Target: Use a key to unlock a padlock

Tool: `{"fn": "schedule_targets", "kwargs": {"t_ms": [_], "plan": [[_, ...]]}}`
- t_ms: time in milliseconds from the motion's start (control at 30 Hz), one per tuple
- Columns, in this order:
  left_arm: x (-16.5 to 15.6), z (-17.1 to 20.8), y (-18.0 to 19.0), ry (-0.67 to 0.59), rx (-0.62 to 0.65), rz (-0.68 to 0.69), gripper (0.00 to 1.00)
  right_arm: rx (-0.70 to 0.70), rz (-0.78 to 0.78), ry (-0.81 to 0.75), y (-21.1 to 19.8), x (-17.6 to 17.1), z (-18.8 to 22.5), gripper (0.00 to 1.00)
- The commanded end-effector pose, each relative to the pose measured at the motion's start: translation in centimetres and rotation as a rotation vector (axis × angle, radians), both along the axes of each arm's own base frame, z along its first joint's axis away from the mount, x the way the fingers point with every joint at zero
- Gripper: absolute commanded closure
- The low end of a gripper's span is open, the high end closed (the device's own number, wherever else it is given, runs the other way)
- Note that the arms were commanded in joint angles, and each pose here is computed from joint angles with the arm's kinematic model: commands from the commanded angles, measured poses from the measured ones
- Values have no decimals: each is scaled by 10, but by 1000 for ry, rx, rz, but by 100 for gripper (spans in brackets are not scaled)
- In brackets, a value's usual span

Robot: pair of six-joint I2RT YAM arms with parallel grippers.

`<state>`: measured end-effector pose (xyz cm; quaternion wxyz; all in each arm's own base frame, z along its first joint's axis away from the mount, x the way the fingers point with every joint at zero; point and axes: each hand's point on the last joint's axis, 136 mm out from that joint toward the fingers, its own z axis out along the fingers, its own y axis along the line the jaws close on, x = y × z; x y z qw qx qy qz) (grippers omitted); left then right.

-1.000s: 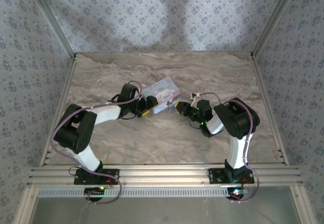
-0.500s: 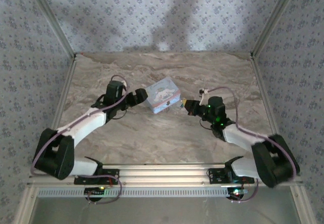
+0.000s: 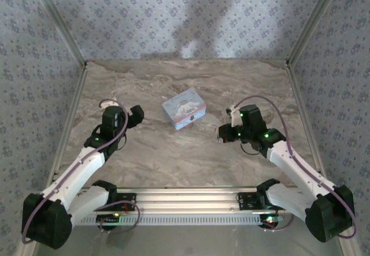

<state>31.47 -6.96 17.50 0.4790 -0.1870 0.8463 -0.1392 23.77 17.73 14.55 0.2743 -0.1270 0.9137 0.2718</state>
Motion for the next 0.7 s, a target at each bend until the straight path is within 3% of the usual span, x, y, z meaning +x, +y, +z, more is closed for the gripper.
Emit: {"fn": "schedule_targets", "kwargs": {"t_ms": [0,167,500,667], "plan": [[-5,-4,19,-2,35,72,2,-151,62,181,-9,-37,-34,100],[-7,-6,21,4,28,79,2,-277,108,272,-6,-46,-68,100],[-8,-5,19,21,49,50,2,-256,216,312,38,-32,-98,100],[-8,-4,17,22,52,36,2,-238,235,353,48,-33,-111,93]]}}
